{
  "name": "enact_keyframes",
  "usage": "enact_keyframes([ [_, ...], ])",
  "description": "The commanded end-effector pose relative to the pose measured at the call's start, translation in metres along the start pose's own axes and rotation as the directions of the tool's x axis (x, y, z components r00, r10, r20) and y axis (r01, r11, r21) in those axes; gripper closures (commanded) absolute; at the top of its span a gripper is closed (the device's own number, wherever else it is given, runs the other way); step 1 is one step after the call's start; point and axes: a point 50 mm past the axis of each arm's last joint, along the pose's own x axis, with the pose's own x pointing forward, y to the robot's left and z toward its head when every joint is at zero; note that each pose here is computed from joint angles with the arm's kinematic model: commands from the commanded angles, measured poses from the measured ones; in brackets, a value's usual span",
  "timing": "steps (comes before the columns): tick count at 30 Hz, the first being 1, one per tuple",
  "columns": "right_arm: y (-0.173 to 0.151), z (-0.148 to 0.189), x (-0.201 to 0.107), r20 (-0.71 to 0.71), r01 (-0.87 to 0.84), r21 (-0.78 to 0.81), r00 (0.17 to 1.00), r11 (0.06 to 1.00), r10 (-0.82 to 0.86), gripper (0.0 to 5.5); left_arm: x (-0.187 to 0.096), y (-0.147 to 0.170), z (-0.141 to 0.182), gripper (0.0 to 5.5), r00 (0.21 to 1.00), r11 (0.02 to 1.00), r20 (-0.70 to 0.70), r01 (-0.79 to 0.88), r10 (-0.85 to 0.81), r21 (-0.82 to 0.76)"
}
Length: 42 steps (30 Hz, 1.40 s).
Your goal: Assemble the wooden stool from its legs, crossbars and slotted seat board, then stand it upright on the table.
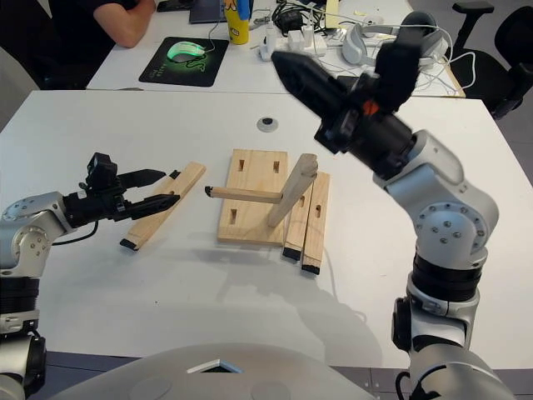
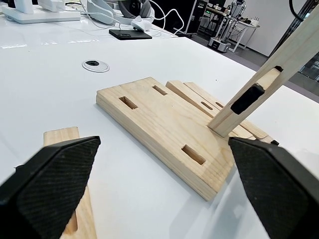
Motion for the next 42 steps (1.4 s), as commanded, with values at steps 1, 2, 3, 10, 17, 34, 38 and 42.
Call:
enact_keyframes([
  [1, 0.005, 0.035, 0.011, 0.166, -0.04, -0.016, 0.985, 0.999, 0.042, 5.49, 0.001, 0.0, 0.002, 0.73, 1.0, 1.0, 0.007, -0.005, 0.005, 0.012],
  [2, 0.006, 0.038, 0.012, 0.187, -0.044, -0.011, 0.981, 0.999, 0.045, 5.49, 0.001, 0.0, 0.002, 0.73, 1.0, 1.0, 0.008, -0.009, 0.008, 0.013],
  [3, 0.007, 0.039, 0.013, 0.192, -0.046, -0.006, 0.98, 0.999, 0.046, 5.49, 0.001, 0.0, 0.002, 0.73, 1.0, 1.0, 0.008, -0.009, 0.009, 0.014],
  [10, 0.018, -0.097, -0.045, -0.413, 0.104, 0.212, 0.911, 0.972, -0.008, 5.49, 0.004, 0.0, 0.007, 0.73, 1.0, 1.0, 0.004, 0.014, -0.014, 0.02],
  [17, 0.006, -0.034, 0.004, -0.026, 0.043, -0.011, 0.999, 0.999, -0.043, 5.49, 0.004, -0.005, -0.002, 0.73, 1.0, 1.0, 0.0, 0.015, -0.015, -0.009],
  [34, 0.019, -0.098, -0.022, -0.588, 0.073, 0.055, 0.808, 0.996, -0.026, 5.49, 0.006, -0.01, -0.005, 0.73, 1.0, 0.999, 0.014, 0.021, -0.02, -0.03],
  [38, 0.012, -0.086, -0.01, -0.411, 0.1, -0.008, 0.907, 0.995, -0.094, 5.49, 0.002, -0.012, -0.009, 0.73, 1.0, 0.998, 0.004, 0.026, -0.026, -0.057],
  [42, 0.006, -0.026, 0.022, -0.025, 0.106, -0.069, 0.994, 0.992, -0.108, 5.49, 0.002, -0.016, -0.012, 0.73, 1.0, 0.997, 0.006, 0.027, -0.026, -0.073],
])
